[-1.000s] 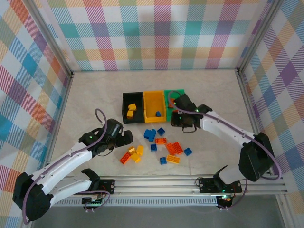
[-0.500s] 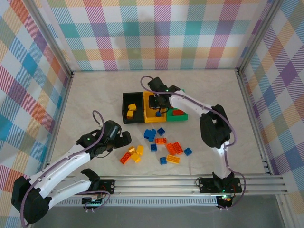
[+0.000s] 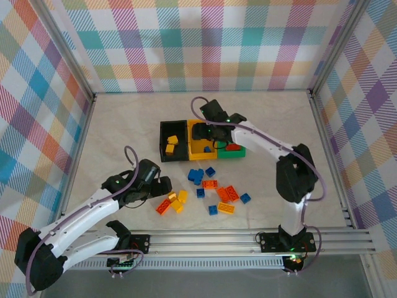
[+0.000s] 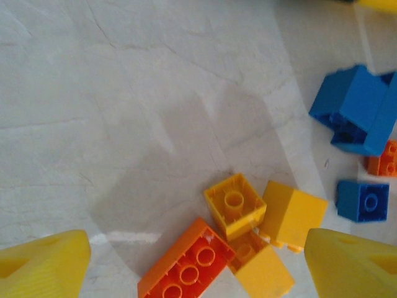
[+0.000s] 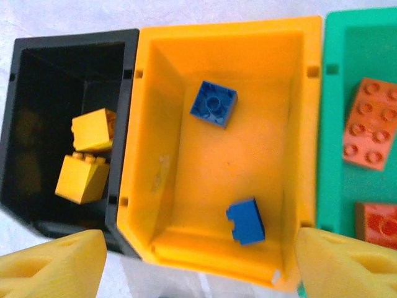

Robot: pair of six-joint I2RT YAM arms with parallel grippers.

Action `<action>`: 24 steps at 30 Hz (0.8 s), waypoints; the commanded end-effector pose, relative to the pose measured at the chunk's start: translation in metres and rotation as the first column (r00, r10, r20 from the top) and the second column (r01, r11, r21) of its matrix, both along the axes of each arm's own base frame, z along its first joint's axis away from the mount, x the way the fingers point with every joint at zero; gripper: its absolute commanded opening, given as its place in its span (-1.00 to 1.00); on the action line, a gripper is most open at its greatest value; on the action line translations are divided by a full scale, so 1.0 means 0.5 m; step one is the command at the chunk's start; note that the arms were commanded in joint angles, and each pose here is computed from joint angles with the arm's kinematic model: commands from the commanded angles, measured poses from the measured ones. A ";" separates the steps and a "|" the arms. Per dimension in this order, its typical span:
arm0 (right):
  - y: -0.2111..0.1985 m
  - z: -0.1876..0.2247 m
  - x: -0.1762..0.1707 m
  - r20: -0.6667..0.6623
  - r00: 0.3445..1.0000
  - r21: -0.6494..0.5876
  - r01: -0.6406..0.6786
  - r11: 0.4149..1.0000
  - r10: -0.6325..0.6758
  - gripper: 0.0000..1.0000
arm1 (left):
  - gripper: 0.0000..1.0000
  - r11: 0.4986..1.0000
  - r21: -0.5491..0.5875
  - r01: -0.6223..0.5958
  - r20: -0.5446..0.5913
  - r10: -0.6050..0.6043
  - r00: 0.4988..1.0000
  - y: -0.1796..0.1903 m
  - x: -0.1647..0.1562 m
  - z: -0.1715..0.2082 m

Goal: Sort the legos into containers by color

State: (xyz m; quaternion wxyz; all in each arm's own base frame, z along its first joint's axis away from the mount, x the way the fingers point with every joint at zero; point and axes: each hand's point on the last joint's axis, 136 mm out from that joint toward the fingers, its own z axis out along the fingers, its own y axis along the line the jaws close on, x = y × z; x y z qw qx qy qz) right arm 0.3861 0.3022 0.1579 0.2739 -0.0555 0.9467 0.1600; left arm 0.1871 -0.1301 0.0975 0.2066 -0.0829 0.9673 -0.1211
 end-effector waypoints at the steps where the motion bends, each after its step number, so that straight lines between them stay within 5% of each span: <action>1: -0.004 0.003 -0.029 -0.004 1.000 0.053 0.008 0.999 -0.008 0.61 | 0.70 0.997 0.042 0.066 -0.080 -0.063 0.995 -0.015 -0.043 -0.039; 10: -0.054 -0.014 -0.078 -0.011 0.999 0.049 0.048 0.998 -0.047 0.62 | 0.65 0.970 0.221 0.097 -0.141 -0.066 0.988 0.019 -0.101 -0.071; 24: -0.078 -0.012 -0.081 0.008 0.996 0.041 0.091 0.995 -0.092 0.64 | 0.72 0.960 0.224 0.169 -0.251 -0.110 0.962 0.004 -0.132 -0.134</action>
